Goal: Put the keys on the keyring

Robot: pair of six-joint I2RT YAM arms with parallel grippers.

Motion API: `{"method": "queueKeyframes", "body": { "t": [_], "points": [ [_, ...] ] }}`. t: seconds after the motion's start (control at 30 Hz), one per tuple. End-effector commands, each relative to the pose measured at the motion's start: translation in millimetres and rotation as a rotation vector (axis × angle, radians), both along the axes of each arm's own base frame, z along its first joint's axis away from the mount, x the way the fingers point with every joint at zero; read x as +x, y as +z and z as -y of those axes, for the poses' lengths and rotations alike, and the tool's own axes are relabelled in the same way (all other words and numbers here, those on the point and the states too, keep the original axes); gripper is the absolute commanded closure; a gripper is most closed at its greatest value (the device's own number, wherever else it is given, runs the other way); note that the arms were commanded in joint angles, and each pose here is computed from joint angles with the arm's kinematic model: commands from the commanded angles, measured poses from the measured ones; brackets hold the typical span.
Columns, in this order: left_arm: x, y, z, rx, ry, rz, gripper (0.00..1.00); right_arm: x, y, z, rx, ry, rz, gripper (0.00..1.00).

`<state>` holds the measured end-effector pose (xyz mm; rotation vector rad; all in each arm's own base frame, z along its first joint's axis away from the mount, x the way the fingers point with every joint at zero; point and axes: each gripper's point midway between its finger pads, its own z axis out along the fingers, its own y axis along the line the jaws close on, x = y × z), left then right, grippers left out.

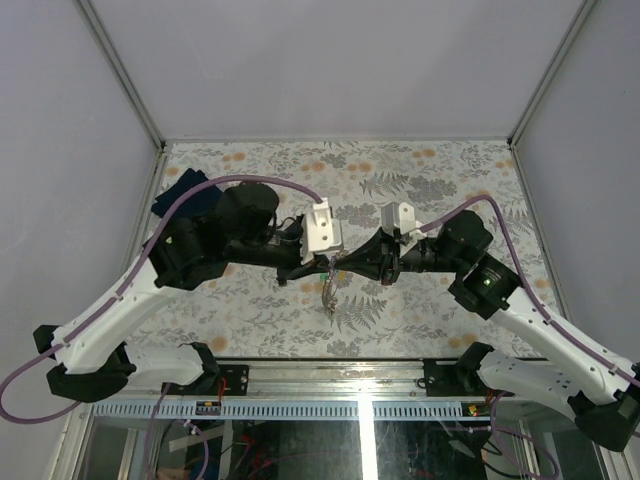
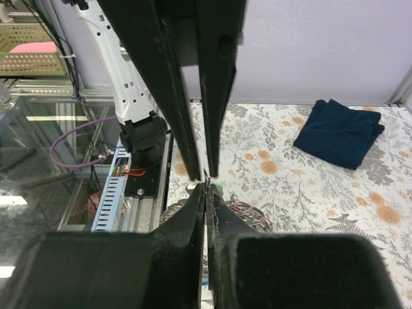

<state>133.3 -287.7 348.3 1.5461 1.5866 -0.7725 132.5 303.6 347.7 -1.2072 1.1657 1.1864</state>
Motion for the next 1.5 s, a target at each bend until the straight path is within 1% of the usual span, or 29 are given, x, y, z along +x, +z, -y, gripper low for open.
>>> {"method": "queueKeyframes", "body": {
  "t": [0.0,0.1,0.27,0.4,0.6,1.03,1.1,1.2,1.33,1.37,1.47],
  "points": [
    [-11.3,45.4,0.8,-0.201,-0.041,0.107,0.83,-4.3,45.8,12.2,0.12,-0.05,0.068,1.0],
    [-15.2,54.6,-1.5,-0.265,-0.045,0.132,0.78,-10.8,60.1,16.7,0.156,-0.041,0.082,1.0],
    [-22.1,66.7,-3.9,-0.365,-0.049,0.153,0.76,-22.7,76.5,23.4,0.197,-0.017,0.094,1.0],
    [-23.3,70.5,-2.6,-0.415,-0.048,0.159,0.74,-26.7,83.8,25.6,0.216,-0.007,0.102,1.0],
    [-23.2,69.7,3.0,-0.423,-0.064,0.152,0.71,-28.7,89.5,26.6,0.228,0.0,0.108,1.0],
    [-25.8,61.6,11.7,-0.405,-0.105,0.124,0.74,-30.2,93.2,27.5,0.237,0.002,0.117,1.0],
    [-25.8,59.3,12.8,-0.397,-0.11,0.119,0.77,-30.7,93.7,27.7,0.238,0.003,0.115,1.0],
    [-25.7,57.2,13.9,-0.388,-0.115,0.115,0.88,-31.1,94.9,28.5,0.242,0.002,0.118,1.0],
    [-24.9,57.6,14.3,-0.386,-0.113,0.116,0.98,-32.5,96.5,30.1,0.248,0.0,0.121,1.0],
    [-24.9,57.8,14.5,-0.386,-0.115,0.115,1.0,-32.5,97.2,30.5,0.249,-0.002,0.122,1.0],
    [-25.7,57.2,15.1,-0.386,-0.122,0.115,1.0,-33.2,99.4,32.0,0.254,-0.005,0.125,1.0]
  ]
}}
